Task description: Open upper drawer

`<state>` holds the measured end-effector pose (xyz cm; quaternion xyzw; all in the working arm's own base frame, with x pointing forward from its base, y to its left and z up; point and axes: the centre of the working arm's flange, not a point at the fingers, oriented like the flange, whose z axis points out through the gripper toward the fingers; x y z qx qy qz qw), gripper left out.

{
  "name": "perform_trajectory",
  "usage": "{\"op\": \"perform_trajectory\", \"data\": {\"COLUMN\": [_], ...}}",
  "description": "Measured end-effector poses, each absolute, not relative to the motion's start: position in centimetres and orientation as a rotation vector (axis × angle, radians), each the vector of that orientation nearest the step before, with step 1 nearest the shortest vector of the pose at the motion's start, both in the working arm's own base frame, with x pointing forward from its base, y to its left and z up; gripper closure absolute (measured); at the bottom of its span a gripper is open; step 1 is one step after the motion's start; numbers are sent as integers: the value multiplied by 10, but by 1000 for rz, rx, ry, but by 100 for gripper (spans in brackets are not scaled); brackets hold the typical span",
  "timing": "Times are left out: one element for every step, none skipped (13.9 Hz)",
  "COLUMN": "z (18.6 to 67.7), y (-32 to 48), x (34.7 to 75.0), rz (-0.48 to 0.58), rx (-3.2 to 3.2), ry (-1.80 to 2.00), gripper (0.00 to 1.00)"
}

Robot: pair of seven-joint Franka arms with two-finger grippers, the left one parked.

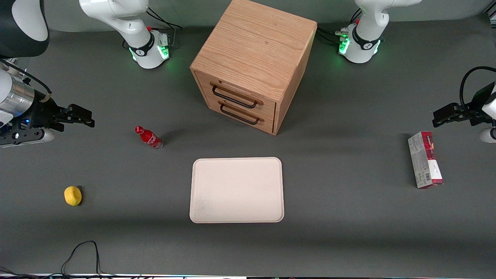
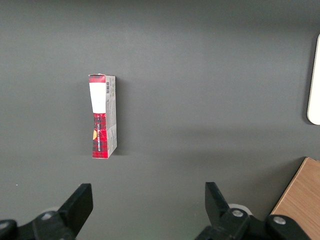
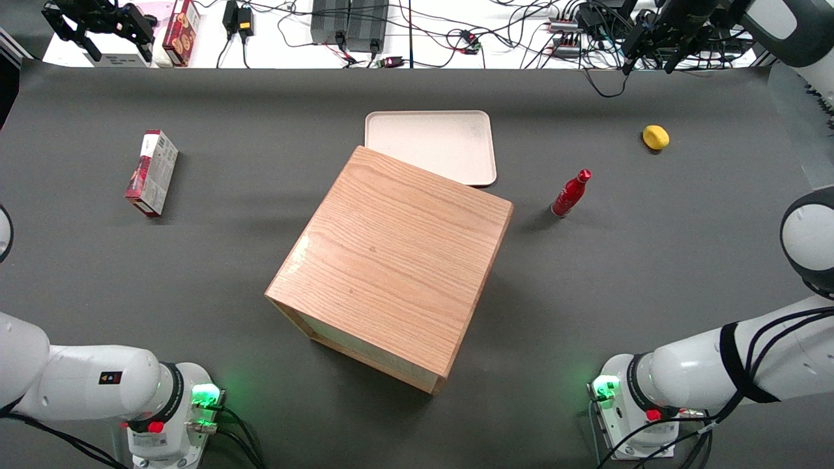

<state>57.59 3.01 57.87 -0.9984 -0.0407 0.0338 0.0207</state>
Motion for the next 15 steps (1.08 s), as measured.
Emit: {"op": "perform_trajectory", "data": {"z": [579,579,579,579,580,580,581,582,582,582,581,580,577,575,575], "y": [30,31,31,32,32,32,33,33,33,34,34,34,34,35,35], "x": [576,576,576,576,576,576,576,576,575,576,576,577,578,580,580], "rz": [105,105,105,104,103,100,100,109,117,119,122,128,135,140,139], "rx": [-3096,-3096,-3096,-3096,-3096,-3096,-3096,-3095,-3095,-3095,-3095,-3095,-3095,-3094,-3094], "ry": [-127,-128,-130,-131,-132,-133,-133,-134,-136,-137,-137,-137,-138,-139,-140], "gripper": [0,0,0,0,0,0,0,0,0,0,0,0,0,0,0]}}
